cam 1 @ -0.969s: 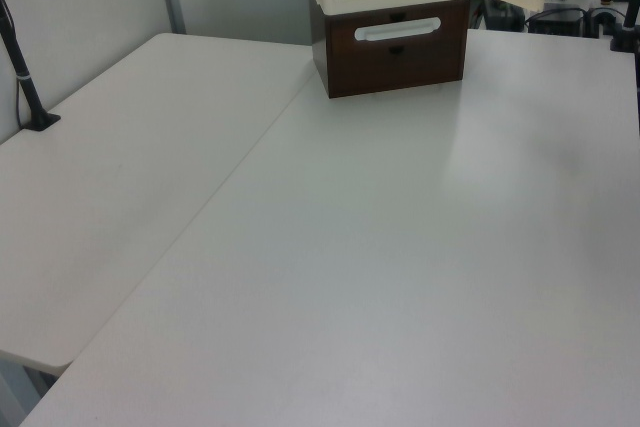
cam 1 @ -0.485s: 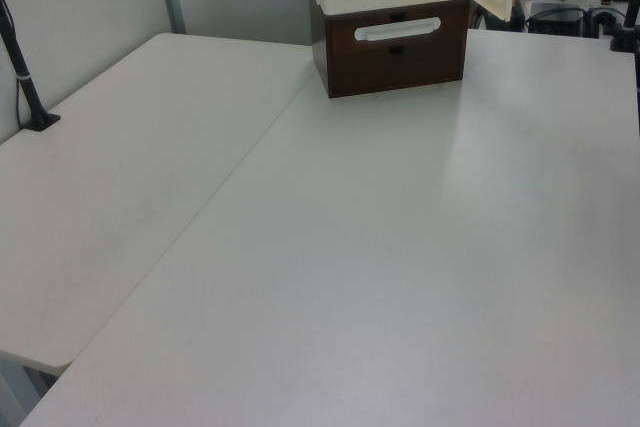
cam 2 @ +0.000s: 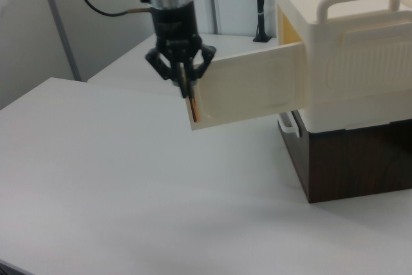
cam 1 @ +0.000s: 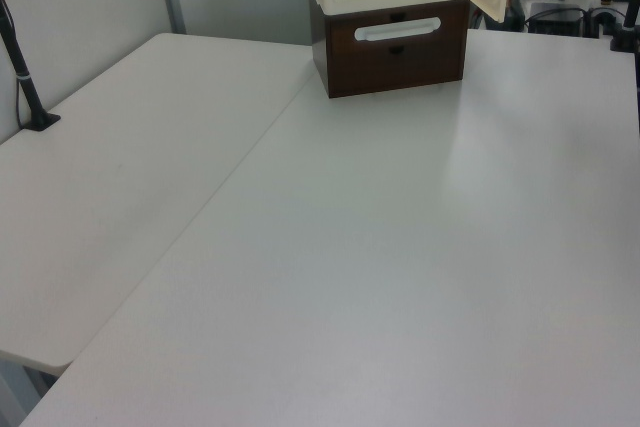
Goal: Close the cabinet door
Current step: 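Move the gripper to the door's outer face and push it toward the cabinet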
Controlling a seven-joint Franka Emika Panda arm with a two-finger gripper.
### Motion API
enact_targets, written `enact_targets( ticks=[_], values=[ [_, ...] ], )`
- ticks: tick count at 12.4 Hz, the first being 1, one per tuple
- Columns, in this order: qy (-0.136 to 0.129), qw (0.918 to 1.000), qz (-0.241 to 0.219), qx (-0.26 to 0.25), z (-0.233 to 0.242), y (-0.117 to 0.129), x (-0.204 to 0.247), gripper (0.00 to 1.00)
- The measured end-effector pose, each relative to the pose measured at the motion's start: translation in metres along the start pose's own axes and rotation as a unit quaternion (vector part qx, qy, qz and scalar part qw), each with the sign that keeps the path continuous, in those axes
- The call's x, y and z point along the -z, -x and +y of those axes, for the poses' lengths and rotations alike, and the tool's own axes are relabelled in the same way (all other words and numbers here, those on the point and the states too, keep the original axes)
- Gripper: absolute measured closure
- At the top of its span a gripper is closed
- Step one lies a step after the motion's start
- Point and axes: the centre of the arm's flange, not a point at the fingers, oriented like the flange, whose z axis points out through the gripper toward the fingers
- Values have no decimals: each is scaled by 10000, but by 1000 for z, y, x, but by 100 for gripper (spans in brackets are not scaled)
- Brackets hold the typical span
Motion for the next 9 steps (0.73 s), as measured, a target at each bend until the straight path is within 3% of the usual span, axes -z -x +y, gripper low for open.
enact_targets(
  ticks=[2,6,7,9],
  values=[
    [244,9992,307,0,12,-18,-8,89],
    [286,9948,966,-167,29,-57,-35,90],
    [280,9915,1205,-393,33,-63,-36,91],
    [271,9770,1787,-1133,44,-74,-35,91]
  ],
)
